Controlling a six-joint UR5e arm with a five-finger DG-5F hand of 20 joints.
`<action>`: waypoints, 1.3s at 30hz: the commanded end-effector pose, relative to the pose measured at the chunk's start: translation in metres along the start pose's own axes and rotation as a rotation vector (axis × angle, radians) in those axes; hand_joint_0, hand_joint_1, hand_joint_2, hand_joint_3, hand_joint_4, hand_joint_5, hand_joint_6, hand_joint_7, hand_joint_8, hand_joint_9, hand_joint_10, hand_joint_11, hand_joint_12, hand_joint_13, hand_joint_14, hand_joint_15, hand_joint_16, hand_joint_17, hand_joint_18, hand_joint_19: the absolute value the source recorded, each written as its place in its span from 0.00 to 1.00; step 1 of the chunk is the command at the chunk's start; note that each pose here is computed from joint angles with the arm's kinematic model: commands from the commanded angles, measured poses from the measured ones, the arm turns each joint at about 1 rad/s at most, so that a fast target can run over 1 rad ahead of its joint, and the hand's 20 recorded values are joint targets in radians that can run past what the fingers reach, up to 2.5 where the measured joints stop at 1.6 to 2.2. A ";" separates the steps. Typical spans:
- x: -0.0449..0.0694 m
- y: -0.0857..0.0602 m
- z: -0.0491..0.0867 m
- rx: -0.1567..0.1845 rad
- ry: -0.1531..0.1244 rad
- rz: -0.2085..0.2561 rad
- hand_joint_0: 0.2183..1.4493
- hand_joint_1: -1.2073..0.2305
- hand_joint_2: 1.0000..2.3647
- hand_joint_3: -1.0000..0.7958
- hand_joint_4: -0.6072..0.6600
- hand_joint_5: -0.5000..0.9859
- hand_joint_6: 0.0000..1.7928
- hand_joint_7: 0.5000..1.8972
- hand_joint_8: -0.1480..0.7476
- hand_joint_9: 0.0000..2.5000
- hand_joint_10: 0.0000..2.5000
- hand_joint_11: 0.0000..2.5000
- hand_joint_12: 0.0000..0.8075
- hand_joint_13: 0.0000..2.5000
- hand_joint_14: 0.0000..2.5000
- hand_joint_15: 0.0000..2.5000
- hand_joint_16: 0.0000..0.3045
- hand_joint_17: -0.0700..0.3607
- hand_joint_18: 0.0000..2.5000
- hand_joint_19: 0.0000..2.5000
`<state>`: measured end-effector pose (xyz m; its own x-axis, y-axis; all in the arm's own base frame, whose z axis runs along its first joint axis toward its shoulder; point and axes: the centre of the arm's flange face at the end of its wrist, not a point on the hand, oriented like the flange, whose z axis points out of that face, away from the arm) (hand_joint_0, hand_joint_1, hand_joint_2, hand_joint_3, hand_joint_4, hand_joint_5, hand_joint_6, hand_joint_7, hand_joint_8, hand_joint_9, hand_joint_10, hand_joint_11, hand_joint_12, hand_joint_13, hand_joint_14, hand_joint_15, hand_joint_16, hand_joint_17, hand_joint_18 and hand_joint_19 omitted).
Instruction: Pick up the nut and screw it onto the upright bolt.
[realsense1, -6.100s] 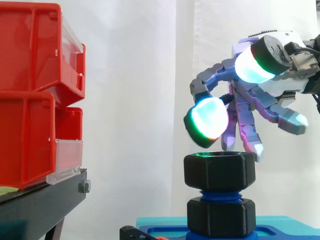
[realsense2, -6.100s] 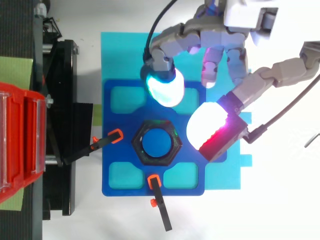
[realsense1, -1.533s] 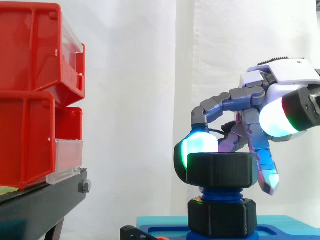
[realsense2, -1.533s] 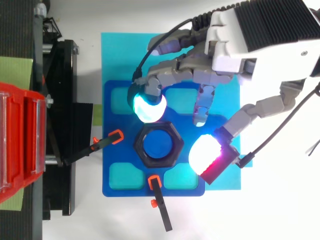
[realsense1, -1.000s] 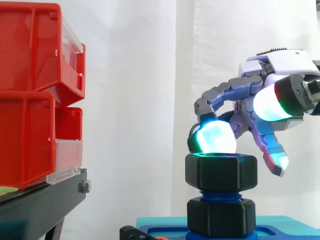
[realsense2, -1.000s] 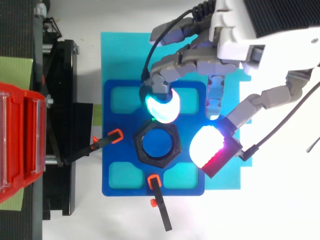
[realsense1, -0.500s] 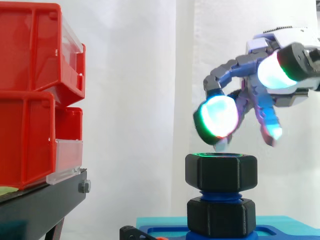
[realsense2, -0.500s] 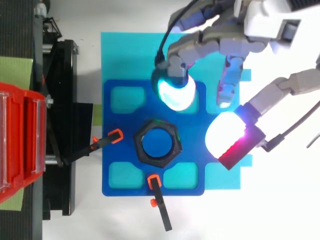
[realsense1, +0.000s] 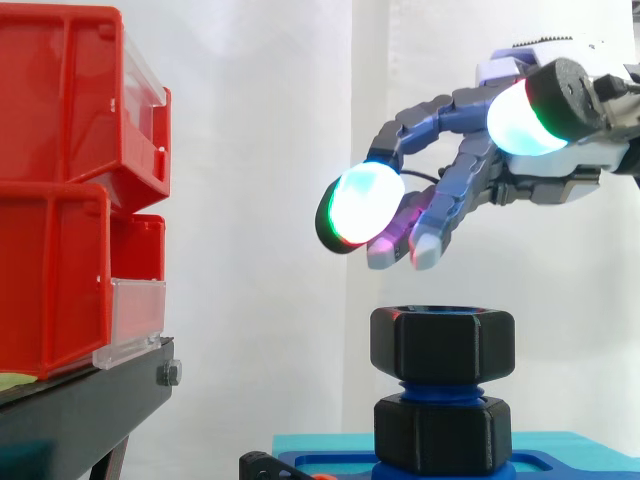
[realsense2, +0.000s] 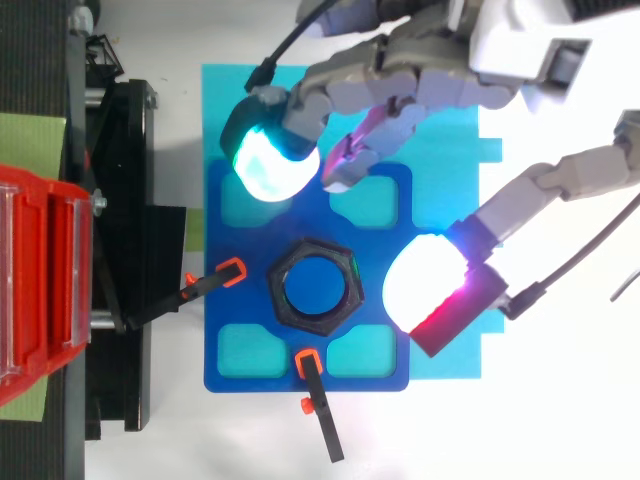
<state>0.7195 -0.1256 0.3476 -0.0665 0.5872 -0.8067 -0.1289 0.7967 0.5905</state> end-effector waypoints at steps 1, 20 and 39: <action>0.013 -0.005 0.005 -0.006 0.003 0.009 0.20 0.48 0.00 0.28 0.61 0.24 0.28 0.09 0.45 0.35 0.00 0.00 0.42 0.20 0.00 0.00 0.14 0.39 0.09 0.01; 0.032 -0.009 0.014 -0.011 0.016 0.016 0.16 0.48 0.00 0.28 0.55 0.17 0.28 0.03 0.40 0.06 0.00 0.00 0.46 0.01 0.00 0.00 0.18 0.45 0.00 0.00; 0.048 0.007 0.018 0.013 0.038 0.019 0.11 0.45 0.00 0.28 0.57 0.15 0.28 0.05 0.43 0.01 0.00 0.00 0.51 0.00 0.00 0.00 0.20 0.49 0.00 0.00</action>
<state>0.7332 -0.0915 0.3141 -0.1020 0.5967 -0.7960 -0.1176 0.7873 0.6053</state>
